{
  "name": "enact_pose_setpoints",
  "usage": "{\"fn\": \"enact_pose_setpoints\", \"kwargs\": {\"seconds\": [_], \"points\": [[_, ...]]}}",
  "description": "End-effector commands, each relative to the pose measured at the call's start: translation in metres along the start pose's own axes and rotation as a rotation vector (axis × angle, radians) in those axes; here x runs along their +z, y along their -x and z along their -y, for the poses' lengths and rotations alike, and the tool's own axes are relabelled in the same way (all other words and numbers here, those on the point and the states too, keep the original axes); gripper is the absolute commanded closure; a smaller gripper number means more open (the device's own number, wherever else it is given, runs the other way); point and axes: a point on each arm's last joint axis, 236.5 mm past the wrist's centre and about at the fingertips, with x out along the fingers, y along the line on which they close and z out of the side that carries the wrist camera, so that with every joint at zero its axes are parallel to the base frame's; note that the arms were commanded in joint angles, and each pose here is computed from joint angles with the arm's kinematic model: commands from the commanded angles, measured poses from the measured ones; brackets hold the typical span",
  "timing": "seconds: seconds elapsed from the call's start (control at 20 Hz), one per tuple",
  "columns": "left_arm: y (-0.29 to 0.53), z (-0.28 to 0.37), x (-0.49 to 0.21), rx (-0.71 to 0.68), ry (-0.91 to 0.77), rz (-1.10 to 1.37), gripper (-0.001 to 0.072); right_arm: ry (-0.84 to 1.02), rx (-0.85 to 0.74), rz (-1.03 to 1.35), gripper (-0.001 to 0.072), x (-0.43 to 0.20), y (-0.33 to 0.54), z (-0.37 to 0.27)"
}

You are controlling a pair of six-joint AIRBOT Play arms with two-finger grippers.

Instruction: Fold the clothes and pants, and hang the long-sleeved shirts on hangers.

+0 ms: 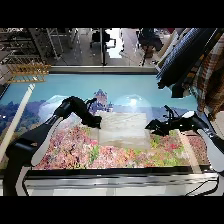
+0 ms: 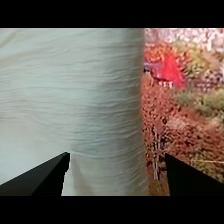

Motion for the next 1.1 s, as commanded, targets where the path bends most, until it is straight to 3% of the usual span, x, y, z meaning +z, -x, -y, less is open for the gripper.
{"fn": "enact_pose_setpoints", "kwargs": {"seconds": [0.0,0.15,0.2,0.3,0.5,0.7,0.9,1.05], "points": [[-0.009,-0.006,0.003,0.004,0.033,0.005,0.0689,0.013,0.203,-0.012,0.0011,0.003,-0.021,-0.007],[-0.009,-0.007,0.006,0.006,0.033,0.019,0.0689,0.043,0.364,-0.096,0.0018,-0.002,-0.048,-0.047],[-0.009,-0.007,0.006,0.006,0.032,0.018,0.0690,0.090,0.400,-0.126,0.0129,-0.006,-0.056,-0.063],[-0.005,-0.004,0.003,0.000,0.029,0.007,0.0689,0.169,0.393,-0.134,0.0673,-0.002,-0.064,-0.083],[0.040,0.014,-0.024,-0.004,-0.070,-0.066,0.0689,0.132,0.382,0.006,0.0697,0.034,-0.005,-0.096],[0.108,0.047,-0.077,0.002,-0.191,-0.183,0.0689,0.041,0.428,0.360,0.0697,0.062,0.130,-0.090],[0.155,0.085,-0.104,0.010,-0.304,-0.159,0.0689,-0.135,0.269,0.734,0.0697,0.034,0.260,-0.008],[0.174,0.105,-0.110,0.019,-0.365,-0.109,0.0689,-0.392,0.046,0.911,0.0697,-0.036,0.320,0.098]]}}
